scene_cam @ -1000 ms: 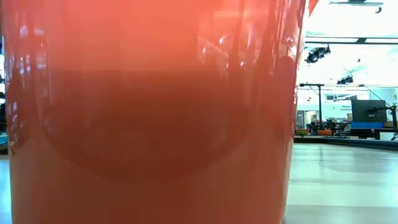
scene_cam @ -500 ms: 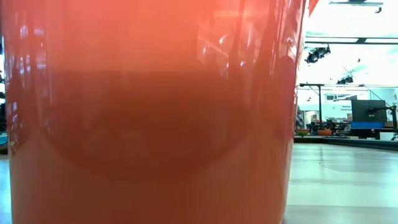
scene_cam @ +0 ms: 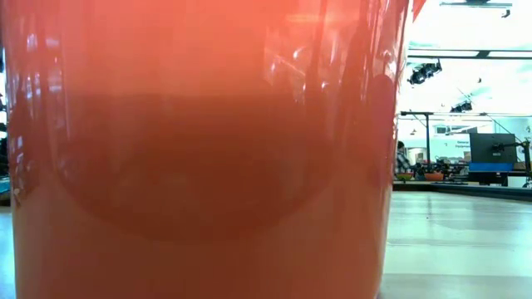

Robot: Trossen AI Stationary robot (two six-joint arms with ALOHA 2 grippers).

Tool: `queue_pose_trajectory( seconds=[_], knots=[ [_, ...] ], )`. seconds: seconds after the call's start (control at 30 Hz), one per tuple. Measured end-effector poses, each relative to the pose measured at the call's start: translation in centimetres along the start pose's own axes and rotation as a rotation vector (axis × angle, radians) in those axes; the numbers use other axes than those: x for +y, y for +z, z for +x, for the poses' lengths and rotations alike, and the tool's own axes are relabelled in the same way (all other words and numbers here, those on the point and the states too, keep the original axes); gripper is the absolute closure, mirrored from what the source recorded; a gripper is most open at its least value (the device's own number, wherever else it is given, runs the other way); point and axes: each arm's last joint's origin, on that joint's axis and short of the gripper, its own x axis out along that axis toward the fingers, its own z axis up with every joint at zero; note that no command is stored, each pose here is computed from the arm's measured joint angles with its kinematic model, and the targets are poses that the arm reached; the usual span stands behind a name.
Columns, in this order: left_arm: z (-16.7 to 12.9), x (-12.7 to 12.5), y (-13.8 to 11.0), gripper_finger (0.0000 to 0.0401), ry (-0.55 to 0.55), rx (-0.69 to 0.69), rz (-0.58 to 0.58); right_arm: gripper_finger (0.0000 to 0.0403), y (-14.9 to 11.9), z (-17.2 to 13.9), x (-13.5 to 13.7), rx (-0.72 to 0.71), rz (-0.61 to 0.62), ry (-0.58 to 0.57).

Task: Organize candy in baskets
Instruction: Put the orange gummy into the white bucket

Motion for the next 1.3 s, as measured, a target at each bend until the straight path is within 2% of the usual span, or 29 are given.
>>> queue_pose_trajectory(
  seconds=[0.1, 0.17, 0.37, 0.43, 0.63, 0.73, 0.93, 1.17, 1.3],
  knots=[
    [-0.3, -0.1, 0.1, 0.0346, -0.003, -0.009, 0.010, 0.0247, 0.8, 0.8, 0.0, -0.089, 0.018, 0.004],
    [-0.6, -0.1, 0.2, 0.0346, -0.007, -0.015, 0.010, 0.0254, 1.3, 2.1, -0.1, -0.103, 0.040, -0.041],
    [-1.1, -0.4, 0.2, 0.0346, -0.026, -0.021, 0.037, 0.0296, 2.5, 8.0, -0.9, 0.008, 0.065, -0.192],
    [-1.3, -0.5, 0.2, 0.0346, -0.039, -0.015, 0.039, 0.0316, 2.9, 9.6, -1.4, 0.006, 0.090, -0.216],
    [-2.3, -0.5, 0.5, 0.0346, -0.065, -0.026, 0.038, 0.0377, 3.9, 12.7, -1.3, 0.060, 0.165, -0.155],
    [-3.1, -0.6, 0.7, 0.0346, -0.088, -0.030, 0.037, 0.0398, 4.1, 12.8, -0.4, 0.105, 0.180, -0.071],
    [-4.5, -0.6, 1.0, 0.0346, -0.102, -0.057, 0.054, 0.0397, 4.2, 11.4, 0.7, 0.102, 0.218, 0.007],
    [-5.7, -0.6, 1.2, 0.0346, -0.112, -0.078, 0.080, 0.0402, 4.2, 9.8, 2.5, 0.171, 0.217, 0.168],
    [-6.0, -0.6, 1.3, 0.0346, -0.114, -0.085, 0.085, 0.0402, 4.3, 9.2, 3.0, 0.179, 0.216, 0.212]
  ],
)
